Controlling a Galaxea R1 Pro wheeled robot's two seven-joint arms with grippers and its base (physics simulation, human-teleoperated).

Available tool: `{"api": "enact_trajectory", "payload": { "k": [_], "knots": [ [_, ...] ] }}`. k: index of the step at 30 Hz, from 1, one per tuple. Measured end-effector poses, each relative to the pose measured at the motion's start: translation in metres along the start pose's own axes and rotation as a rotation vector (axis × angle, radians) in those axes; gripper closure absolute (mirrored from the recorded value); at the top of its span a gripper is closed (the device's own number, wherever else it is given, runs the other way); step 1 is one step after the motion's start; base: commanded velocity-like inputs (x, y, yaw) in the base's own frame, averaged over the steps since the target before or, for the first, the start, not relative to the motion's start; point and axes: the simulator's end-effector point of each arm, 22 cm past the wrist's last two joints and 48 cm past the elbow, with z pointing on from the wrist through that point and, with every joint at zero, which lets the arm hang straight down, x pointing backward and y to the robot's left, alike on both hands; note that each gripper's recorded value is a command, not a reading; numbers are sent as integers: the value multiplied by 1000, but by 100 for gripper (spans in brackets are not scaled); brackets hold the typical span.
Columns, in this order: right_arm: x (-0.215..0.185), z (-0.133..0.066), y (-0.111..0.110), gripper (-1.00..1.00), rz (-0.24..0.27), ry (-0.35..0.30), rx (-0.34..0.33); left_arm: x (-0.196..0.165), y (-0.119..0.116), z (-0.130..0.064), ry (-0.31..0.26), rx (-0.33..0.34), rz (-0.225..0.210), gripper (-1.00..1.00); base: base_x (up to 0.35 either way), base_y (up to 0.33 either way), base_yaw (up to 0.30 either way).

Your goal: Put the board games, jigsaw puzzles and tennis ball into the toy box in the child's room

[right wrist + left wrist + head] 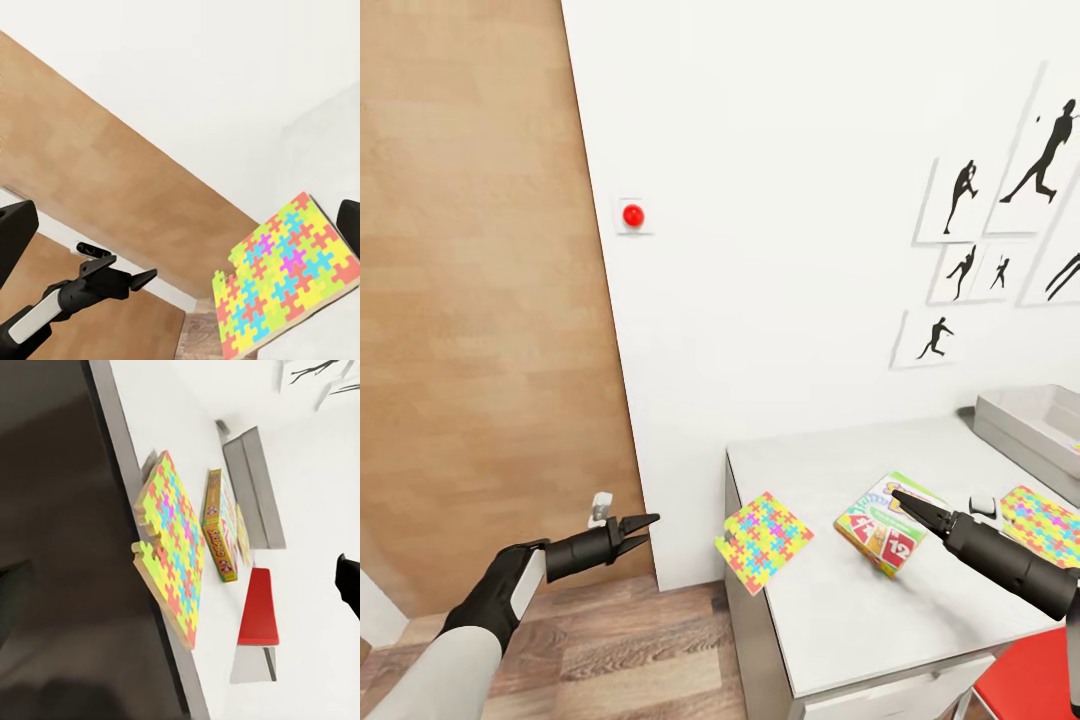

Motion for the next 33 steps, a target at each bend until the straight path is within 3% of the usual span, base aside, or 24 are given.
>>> {"api": "enact_trajectory", "payload": {
  "k": [33],
  "knots": [
    [-1, 0, 0, -100, -1, -2, 1, 0, -1, 0, 0, 2, 2, -100, -3, -35, -4]
  ]
}}
